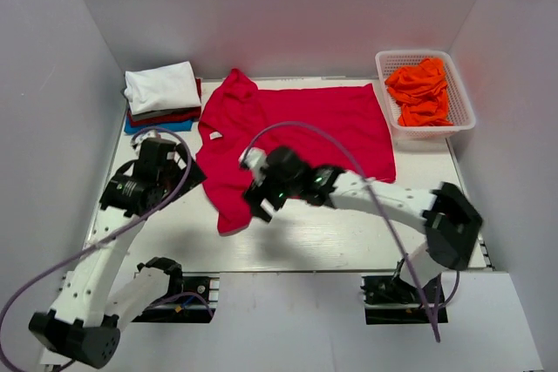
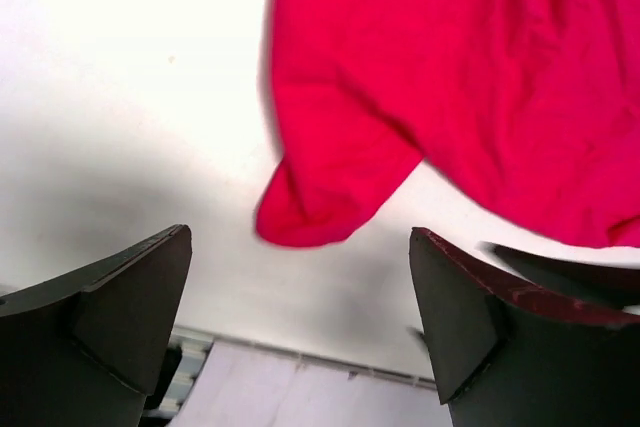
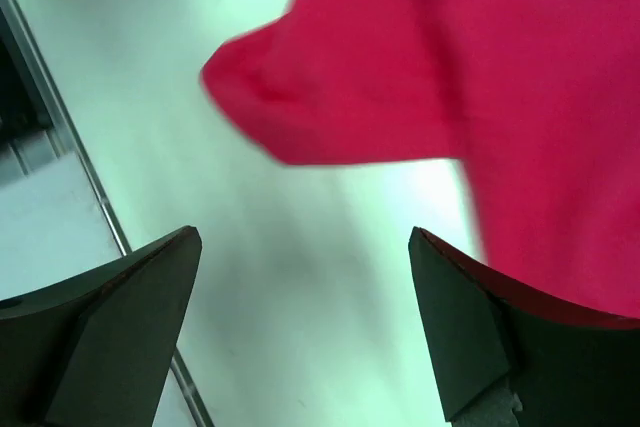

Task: Fold and stack the t-shirts
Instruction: Flatten out the tshirt

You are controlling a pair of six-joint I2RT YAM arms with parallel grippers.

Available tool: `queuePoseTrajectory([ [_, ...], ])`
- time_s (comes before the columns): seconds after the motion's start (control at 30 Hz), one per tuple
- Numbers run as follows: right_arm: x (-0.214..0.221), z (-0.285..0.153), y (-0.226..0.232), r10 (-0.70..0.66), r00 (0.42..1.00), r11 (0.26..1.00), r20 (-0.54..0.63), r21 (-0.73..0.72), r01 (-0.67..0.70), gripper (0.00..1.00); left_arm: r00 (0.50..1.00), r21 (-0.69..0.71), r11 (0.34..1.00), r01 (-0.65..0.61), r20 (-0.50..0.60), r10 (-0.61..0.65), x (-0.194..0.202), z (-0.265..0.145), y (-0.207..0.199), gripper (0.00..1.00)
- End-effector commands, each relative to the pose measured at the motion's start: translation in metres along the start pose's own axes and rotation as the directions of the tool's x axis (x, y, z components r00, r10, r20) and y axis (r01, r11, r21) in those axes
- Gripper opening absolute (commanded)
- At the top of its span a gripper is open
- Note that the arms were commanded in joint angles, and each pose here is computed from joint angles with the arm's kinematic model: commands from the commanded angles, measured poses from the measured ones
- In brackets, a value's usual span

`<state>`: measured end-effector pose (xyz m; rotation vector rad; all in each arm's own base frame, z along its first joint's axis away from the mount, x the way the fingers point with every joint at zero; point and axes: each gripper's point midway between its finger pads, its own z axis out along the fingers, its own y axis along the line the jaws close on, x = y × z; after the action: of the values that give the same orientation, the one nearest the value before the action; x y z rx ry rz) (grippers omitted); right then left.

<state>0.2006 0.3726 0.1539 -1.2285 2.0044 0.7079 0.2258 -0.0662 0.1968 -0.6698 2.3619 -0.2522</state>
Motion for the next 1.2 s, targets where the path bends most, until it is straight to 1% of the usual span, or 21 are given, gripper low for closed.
queuePoseTrajectory([
  [0.0, 0.020, 0.043, 0.041, -0.074, 0.995, 0.996, -0.063, -0.044, 0.071, 0.90, 0.997, -0.118, 0.991, 0.057, -0.039, -0.062, 0.021, -0.016, 0.036, 1.00],
  [0.03, 0.029, 0.055, 0.040, -0.082, 0.992, 0.997, -0.091, -0.025, 0.080, 0.90, 0.997, -0.125, 0.990, 0.063, -0.044, -0.069, 0.024, -0.020, 0.039, 1.00],
  [0.07, 0.023, 0.062, 0.034, -0.092, 0.993, 0.995, -0.073, 0.026, 0.094, 0.90, 0.997, -0.114, 0.991, 0.067, -0.034, -0.072, 0.023, -0.023, 0.039, 1.00],
  [0.1, 0.022, 0.072, 0.040, -0.064, 0.996, 0.997, -0.061, 0.038, 0.067, 0.90, 0.997, -0.112, 0.991, 0.070, -0.020, -0.073, 0.023, -0.027, 0.042, 1.00],
  [0.13, 0.021, 0.081, 0.027, -0.060, 0.997, 0.992, -0.044, 0.110, 0.064, 0.88, 0.997, -0.112, 0.991, 0.070, -0.020, -0.073, 0.023, -0.027, 0.042, 1.00],
  [0.2, 0.020, 0.090, 0.022, -0.066, 0.997, 0.984, -0.033, 0.162, 0.070, 0.86, 0.997, -0.118, 0.991, 0.068, -0.026, -0.071, 0.024, -0.027, 0.044, 1.00],
  [0.27, 0.026, 0.104, 0.014, -0.079, 0.995, 0.969, -0.054, 0.231, 0.089, 0.86, 0.997, -0.126, 0.990, 0.065, -0.033, -0.069, 0.026, -0.028, 0.046, 1.00],
  [0.3, 0.024, 0.113, 0.013, -0.088, 0.996, 0.965, -0.031, 0.244, 0.093, 0.86, 0.998, -0.132, 0.990, 0.055, -0.027, -0.060, 0.025, -0.028, 0.047, 1.00],
  [0.4, 0.028, 0.119, 0.011, -0.096, 0.995, 0.957, -0.015, 0.272, 0.097, 0.86, 0.998, -0.165, 0.985, 0.045, -0.043, -0.052, 0.027, -0.024, 0.051, 1.00],
  [0.5, 0.019, 0.125, 0.008, -0.089, 0.995, 0.947, 0.050, 0.312, 0.070, 0.79, 0.998, -0.185, 0.982, 0.038, -0.049, -0.048, 0.028, -0.022, 0.054, 1.00],
  [0.6, 0.013, 0.129, 0.001, -0.075, 0.995, 0.935, 0.069, 0.352, 0.046, 0.50, 0.998, -0.179, 0.983, 0.041, -0.043, -0.050, 0.026, -0.022, 0.052, 1.00],
  [0.63, 0.005, 0.127, 0.001, -0.068, 0.994, 0.933, 0.088, 0.359, 0.032, 0.37, 0.998, -0.179, 0.983, 0.041, -0.043, -0.050, 0.026, -0.022, 0.052, 1.00],
  [0.67, 0.000, 0.123, 0.005, -0.055, 0.993, 0.938, 0.101, 0.346, 0.017, 0.00, 0.998, -0.185, 0.982, 0.038, -0.049, -0.048, 0.028, -0.020, 0.054, 1.00],
  [0.8, -0.025, 0.100, 0.012, -0.032, 0.989, 0.954, 0.147, 0.301, -0.014, 0.00, 0.998, -0.163, 0.986, 0.045, -0.043, -0.053, 0.028, -0.014, 0.049, 1.00],
  [0.9, -0.050, 0.093, 0.010, -0.014, 0.989, 0.958, 0.147, 0.284, -0.028, 0.00, 0.997, -0.151, 0.988, 0.045, -0.060, -0.055, 0.034, -0.005, 0.047, 1.00],
  [0.93, -0.041, 0.094, 0.009, -0.002, 0.996, 0.964, 0.085, 0.264, -0.021, 0.00, 0.997, -0.135, 0.990, 0.040, -0.066, -0.049, 0.035, -0.003, 0.045, 1.00],
  [0.97, -0.042, 0.095, 0.005, 0.013, 0.997, 0.963, 0.075, 0.269, -0.032, 0.00, 0.997, -0.128, 0.991, 0.042, -0.060, -0.050, 0.034, -0.002, 0.043, 1.00],
  [1.0, -0.056, 0.102, 0.005, 0.007, 0.996, 0.965, 0.085, 0.259, -0.029, 0.00, 0.997, -0.136, 0.990, 0.039, -0.067, -0.049, 0.035, -0.001, 0.043, 1.00],
  [1.07, -0.041, 0.113, -0.005, 0.019, 1.000, 0.964, 0.023, 0.264, -0.024, 0.00, 0.997, -0.134, 0.991, 0.029, -0.067, -0.038, 0.034, 0.001, 0.042, 1.00],
  [1.13, -0.049, 0.123, -0.025, 0.055, 0.998, 0.952, 0.028, 0.300, -0.061, 0.00, 0.997, -0.133, 0.991, 0.029, -0.066, -0.038, 0.032, 0.004, 0.040, 1.00],
  [1.17, -0.065, 0.131, -0.029, 0.069, 0.996, 0.951, 0.051, 0.299, -0.081, 0.00, 0.996, -0.151, 0.988, 0.022, -0.084, -0.035, 0.034, 0.009, 0.041, 1.00],
])
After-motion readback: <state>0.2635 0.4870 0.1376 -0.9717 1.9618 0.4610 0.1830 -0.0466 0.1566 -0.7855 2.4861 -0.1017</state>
